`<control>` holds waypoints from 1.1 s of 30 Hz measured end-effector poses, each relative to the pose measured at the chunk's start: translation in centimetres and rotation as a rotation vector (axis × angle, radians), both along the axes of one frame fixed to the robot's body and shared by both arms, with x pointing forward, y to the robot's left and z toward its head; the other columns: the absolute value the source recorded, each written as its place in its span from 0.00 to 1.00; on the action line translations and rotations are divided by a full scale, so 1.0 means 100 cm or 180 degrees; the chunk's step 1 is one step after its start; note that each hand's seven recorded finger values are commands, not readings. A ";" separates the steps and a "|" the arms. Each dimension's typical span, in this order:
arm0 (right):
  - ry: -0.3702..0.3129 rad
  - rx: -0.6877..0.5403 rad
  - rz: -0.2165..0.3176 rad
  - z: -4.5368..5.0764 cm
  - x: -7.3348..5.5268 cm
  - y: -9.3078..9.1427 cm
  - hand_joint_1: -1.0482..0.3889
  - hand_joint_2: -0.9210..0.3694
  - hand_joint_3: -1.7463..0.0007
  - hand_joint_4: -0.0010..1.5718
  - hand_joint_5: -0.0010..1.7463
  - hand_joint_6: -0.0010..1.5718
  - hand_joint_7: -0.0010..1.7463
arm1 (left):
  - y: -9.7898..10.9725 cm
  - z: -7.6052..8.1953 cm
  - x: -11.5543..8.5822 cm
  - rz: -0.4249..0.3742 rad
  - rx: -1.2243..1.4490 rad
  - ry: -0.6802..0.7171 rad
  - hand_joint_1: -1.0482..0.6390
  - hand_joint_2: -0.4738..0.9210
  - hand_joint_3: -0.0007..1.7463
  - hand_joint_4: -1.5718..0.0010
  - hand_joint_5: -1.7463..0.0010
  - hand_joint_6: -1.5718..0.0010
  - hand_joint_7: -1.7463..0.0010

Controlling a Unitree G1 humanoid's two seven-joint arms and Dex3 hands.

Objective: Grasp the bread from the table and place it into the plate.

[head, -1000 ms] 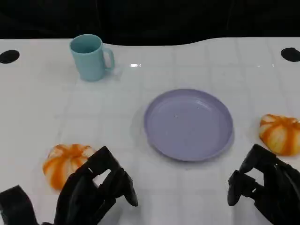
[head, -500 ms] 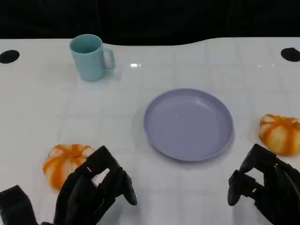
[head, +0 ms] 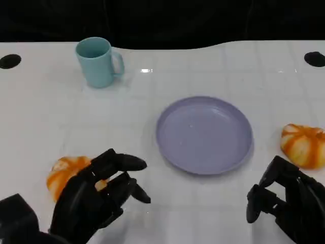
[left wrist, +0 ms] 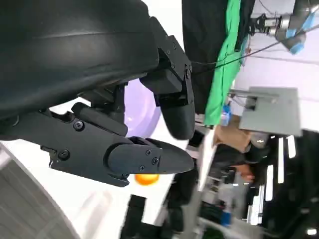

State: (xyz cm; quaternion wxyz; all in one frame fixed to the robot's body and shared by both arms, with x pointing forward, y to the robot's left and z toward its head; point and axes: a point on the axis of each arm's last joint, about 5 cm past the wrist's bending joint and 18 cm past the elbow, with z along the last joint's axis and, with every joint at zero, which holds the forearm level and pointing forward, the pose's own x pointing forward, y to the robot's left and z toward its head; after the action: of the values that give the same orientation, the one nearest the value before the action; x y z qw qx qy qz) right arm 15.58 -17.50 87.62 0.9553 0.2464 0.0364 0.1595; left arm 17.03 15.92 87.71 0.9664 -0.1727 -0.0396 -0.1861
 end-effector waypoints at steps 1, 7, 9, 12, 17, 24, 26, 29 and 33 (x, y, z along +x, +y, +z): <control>0.0000 0.0000 0.0000 0.0000 0.000 0.000 0.32 0.00 0.81 0.47 1.00 0.39 0.91 | 0.001 0.003 0.000 -0.0006 0.0103 -0.0034 0.27 1.00 0.14 0.76 0.39 0.63 0.84; -0.0002 0.0001 0.0001 0.0000 0.000 0.000 0.33 0.00 0.81 0.47 1.00 0.39 0.91 | 0.013 0.022 0.000 0.0044 0.0987 -0.0283 0.33 1.00 0.08 0.85 0.40 0.63 0.92; -0.0006 0.0002 0.0005 0.0000 0.000 0.000 0.33 0.00 0.81 0.47 1.00 0.39 0.91 | 0.016 0.030 0.000 0.0127 0.1281 -0.0392 0.34 1.00 0.08 0.87 0.40 0.64 0.93; -0.0006 0.0002 0.0006 -0.0001 0.000 0.000 0.33 0.00 0.81 0.48 1.00 0.39 0.91 | 0.019 0.037 0.000 0.0177 0.1594 -0.0494 0.35 1.00 0.08 0.91 0.38 0.66 0.95; -0.0004 -0.0001 -0.0004 0.0001 0.000 0.000 0.32 0.00 0.81 0.48 1.00 0.40 0.91 | 0.025 0.046 -0.001 0.0268 0.2296 -0.0686 0.34 1.00 0.07 0.94 0.44 0.69 0.97; 0.0005 0.0005 -0.0020 0.0003 0.000 0.000 0.33 0.00 0.81 0.48 1.00 0.40 0.90 | 0.032 0.065 -0.001 0.0373 0.3628 -0.1144 0.32 1.00 0.10 0.90 0.47 0.69 0.99; 0.0004 0.0005 -0.0023 0.0004 0.000 -0.001 0.32 0.00 0.81 0.48 1.00 0.40 0.90 | 0.034 0.071 -0.001 0.0392 0.3969 -0.1214 0.32 1.00 0.10 0.89 0.52 0.69 0.99; 0.0001 -0.0004 -0.0019 0.0006 0.000 -0.001 0.32 0.00 0.81 0.48 1.00 0.40 0.90 | 0.034 0.077 -0.002 0.0393 0.4396 -0.1180 0.33 1.00 0.07 0.89 0.59 0.70 1.00; -0.0017 -0.0003 0.0003 0.0009 0.001 -0.002 0.32 0.00 0.80 0.48 1.00 0.39 0.91 | 0.031 0.082 -0.001 0.0321 0.4837 -0.1242 0.32 1.00 0.04 0.88 0.73 0.75 1.00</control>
State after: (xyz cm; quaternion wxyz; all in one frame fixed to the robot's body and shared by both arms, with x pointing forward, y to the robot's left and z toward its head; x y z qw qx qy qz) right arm 15.71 -17.65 87.71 0.9554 0.2456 0.0340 0.1605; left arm 16.97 18.99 95.90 0.8025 0.5734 -0.0783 -0.1451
